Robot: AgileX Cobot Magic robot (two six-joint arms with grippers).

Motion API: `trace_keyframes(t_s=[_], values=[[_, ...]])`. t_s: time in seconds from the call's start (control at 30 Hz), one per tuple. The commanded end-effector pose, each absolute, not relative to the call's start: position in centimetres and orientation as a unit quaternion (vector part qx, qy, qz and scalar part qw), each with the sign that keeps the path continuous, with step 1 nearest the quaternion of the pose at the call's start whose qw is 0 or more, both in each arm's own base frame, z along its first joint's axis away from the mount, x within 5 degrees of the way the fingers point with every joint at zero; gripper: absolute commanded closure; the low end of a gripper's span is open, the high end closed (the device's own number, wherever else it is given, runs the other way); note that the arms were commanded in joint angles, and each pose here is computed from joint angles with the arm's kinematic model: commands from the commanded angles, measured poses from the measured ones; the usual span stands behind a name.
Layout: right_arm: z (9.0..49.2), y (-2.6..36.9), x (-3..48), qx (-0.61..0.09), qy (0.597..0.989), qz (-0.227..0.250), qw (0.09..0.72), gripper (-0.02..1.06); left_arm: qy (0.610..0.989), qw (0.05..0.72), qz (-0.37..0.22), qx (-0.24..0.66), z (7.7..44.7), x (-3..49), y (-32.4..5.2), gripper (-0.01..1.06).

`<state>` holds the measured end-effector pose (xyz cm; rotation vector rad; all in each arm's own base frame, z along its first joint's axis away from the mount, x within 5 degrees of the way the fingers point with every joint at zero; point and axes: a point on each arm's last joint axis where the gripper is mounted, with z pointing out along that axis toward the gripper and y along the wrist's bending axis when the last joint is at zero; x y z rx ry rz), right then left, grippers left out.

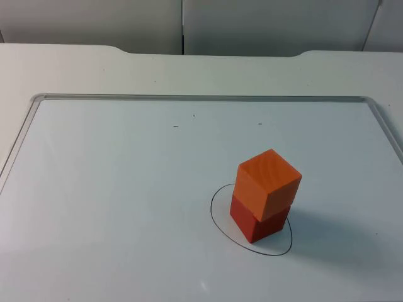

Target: Pick up one cube with the left hand and another cube with the right hand. First place the cube in the right hand at the target position, then stack the cube in the left hand on top.

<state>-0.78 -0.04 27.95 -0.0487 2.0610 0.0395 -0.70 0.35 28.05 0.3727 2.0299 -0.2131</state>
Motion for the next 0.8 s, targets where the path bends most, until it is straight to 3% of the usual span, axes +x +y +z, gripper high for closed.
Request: trace_keyframes(t_s=[0.0, 0.43, 0.77], values=[[27.81, -0.02, -0.66, -0.012, 0.856, 0.007, 0.517, 0.0, 0.844, 0.513, -0.082, 0.136, 27.95, -0.66, 0.29, 0.03], [27.81, -0.01, -0.66, -0.006, 0.856, 0.003, 0.517, 0.0, 0.854, 0.519, -0.019, 0.033, 27.95, -0.71, 0.12, 0.03], [27.81, -0.01, -0.66, -0.006, 0.856, 0.003, 0.517, 0.0, 0.854, 0.519, -0.005, 0.009, 27.95, -0.72, 0.08, 0.03]])
